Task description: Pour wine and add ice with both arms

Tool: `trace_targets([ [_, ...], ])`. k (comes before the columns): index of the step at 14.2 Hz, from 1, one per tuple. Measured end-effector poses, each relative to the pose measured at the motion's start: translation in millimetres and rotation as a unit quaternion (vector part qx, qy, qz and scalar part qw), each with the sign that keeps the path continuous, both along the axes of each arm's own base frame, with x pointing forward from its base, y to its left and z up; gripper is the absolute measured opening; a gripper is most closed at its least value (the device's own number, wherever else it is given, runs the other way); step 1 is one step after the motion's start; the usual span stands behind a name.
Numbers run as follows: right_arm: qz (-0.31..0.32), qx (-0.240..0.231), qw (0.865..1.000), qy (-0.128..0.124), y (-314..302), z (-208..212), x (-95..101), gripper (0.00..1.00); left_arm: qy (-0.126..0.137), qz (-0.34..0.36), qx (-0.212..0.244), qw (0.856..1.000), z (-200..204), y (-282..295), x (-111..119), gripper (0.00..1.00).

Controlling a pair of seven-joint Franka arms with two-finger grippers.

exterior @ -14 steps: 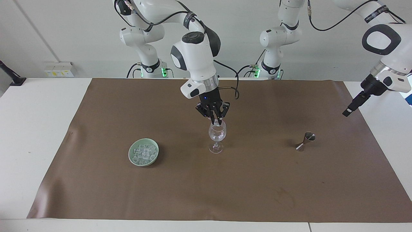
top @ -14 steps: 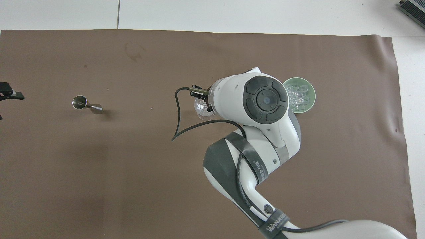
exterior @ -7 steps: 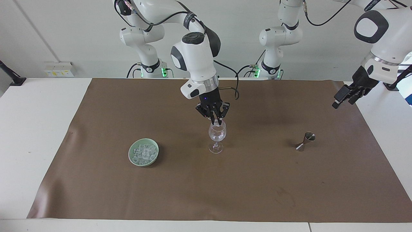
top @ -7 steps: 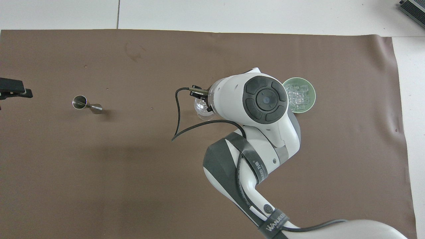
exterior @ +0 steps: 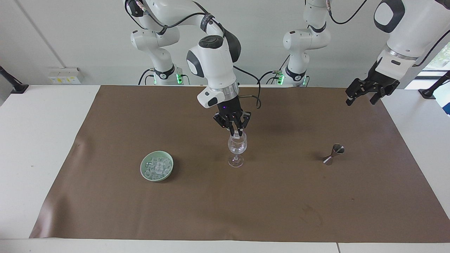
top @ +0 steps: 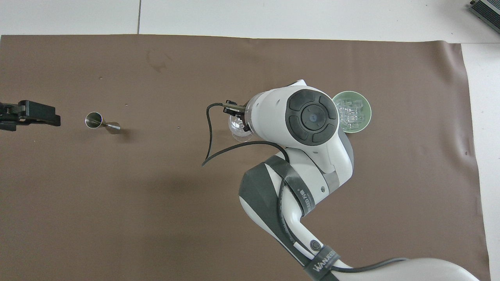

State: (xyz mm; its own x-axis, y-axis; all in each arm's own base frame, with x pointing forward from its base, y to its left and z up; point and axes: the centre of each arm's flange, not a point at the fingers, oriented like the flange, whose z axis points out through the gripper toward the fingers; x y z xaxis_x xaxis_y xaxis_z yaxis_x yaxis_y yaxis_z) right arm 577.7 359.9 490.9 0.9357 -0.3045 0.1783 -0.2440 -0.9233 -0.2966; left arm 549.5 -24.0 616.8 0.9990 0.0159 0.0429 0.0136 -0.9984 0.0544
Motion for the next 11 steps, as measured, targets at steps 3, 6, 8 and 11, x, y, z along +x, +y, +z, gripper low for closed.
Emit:
trace_targets([
  [3, 0.0, 0.0, 1.0, 0.0, 0.0, -0.1, 0.0, 0.33, 0.004, -0.022, 0.001, 1.0, -2.8, -3.1, -0.9, 1.0],
  [6, 0.0, -0.002, 1.0, 0.003, -0.6, -1.0, -0.2, 0.33, 0.012, -0.023, 0.001, 1.0, -4.2, -2.1, -2.4, 1.0],
  [8, -0.001, -0.013, 1.0, 0.015, -6.2, -4.3, 0.5, 0.33, 0.022, -0.025, 0.013, 0.999, -6.1, 1.3, -4.4, 1.0],
  [11, 0.009, -0.045, 0.998, 0.041, -41.7, 7.7, 6.4, 0.36, 0.025, -0.033, 0.025, 0.999, -6.8, -2.3, -5.4, 1.0],
])
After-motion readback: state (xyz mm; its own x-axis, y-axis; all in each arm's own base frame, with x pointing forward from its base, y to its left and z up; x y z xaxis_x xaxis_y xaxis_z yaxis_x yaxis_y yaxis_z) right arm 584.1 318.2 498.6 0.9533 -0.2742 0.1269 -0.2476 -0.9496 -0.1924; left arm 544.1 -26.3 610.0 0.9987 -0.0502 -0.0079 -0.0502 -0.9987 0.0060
